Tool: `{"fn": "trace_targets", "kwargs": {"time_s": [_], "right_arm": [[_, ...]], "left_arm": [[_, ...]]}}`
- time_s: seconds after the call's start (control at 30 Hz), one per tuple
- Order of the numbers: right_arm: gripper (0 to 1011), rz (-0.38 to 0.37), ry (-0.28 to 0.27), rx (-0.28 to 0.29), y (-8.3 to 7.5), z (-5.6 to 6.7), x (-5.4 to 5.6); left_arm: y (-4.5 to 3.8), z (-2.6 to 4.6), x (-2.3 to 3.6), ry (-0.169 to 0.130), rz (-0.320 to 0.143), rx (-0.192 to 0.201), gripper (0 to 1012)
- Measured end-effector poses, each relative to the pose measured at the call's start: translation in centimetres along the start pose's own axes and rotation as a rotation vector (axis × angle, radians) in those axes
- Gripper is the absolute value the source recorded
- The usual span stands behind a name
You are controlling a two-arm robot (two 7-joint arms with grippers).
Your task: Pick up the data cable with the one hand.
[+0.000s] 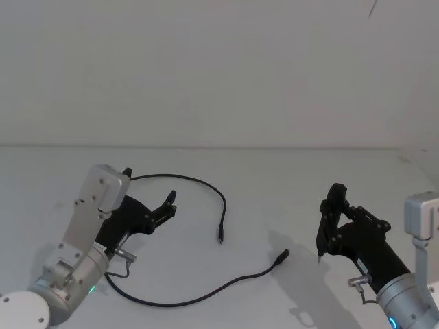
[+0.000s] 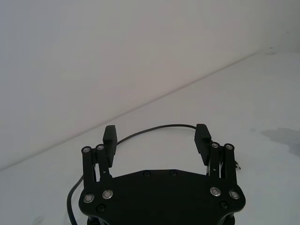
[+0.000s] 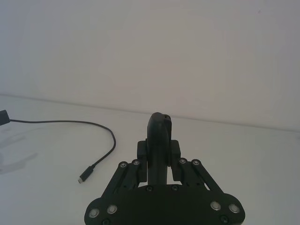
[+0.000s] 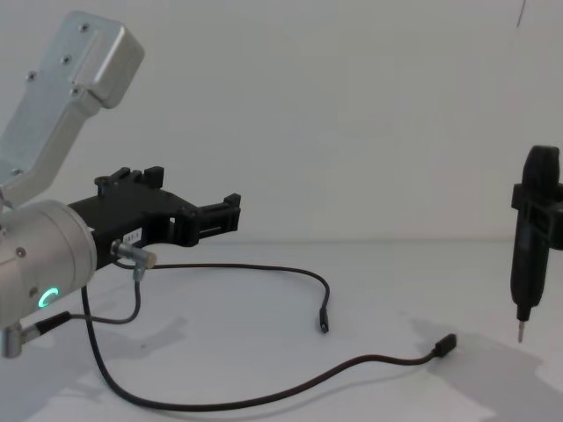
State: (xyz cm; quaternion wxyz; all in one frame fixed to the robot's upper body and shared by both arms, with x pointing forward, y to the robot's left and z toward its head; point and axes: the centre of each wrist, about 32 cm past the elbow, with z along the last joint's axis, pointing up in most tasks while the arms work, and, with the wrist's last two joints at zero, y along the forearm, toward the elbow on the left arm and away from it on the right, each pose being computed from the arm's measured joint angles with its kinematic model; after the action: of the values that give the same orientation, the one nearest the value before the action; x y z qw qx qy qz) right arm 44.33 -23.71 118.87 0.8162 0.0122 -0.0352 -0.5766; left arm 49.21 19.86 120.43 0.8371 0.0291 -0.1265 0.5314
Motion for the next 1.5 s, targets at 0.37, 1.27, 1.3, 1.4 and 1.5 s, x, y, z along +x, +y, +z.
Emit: {"fn": "trace_targets", "kwargs": {"time_s": [0.37, 1.27, 1.3, 1.4, 1.5], "right_arm": [[279, 0.000, 0.000, 0.000, 0.00, 0.00, 0.00], [279, 0.000, 0.000, 0.000, 0.00, 0.00, 0.00], [279, 0.000, 0.000, 0.000, 0.00, 0.00, 0.00], [279, 0.000, 0.000, 0.000, 0.00, 0.00, 0.00], [279, 0.000, 0.000, 0.000, 0.00, 0.00, 0.00]], "left_arm": [[0.00, 0.00, -0.02, 0.000, -0.001, 0.000, 1001], [0.00, 0.02, -0.02, 0.000, -0.001, 0.000, 1001], [0.00, 0.02, -0.02, 0.000, -0.002, 0.000, 1001], [-0.01, 0.04, 0.04, 0.000, -0.009, 0.001, 1001], [0.00, 0.06, 0.21, 0.001, -0.027, 0.004, 1001]]}}
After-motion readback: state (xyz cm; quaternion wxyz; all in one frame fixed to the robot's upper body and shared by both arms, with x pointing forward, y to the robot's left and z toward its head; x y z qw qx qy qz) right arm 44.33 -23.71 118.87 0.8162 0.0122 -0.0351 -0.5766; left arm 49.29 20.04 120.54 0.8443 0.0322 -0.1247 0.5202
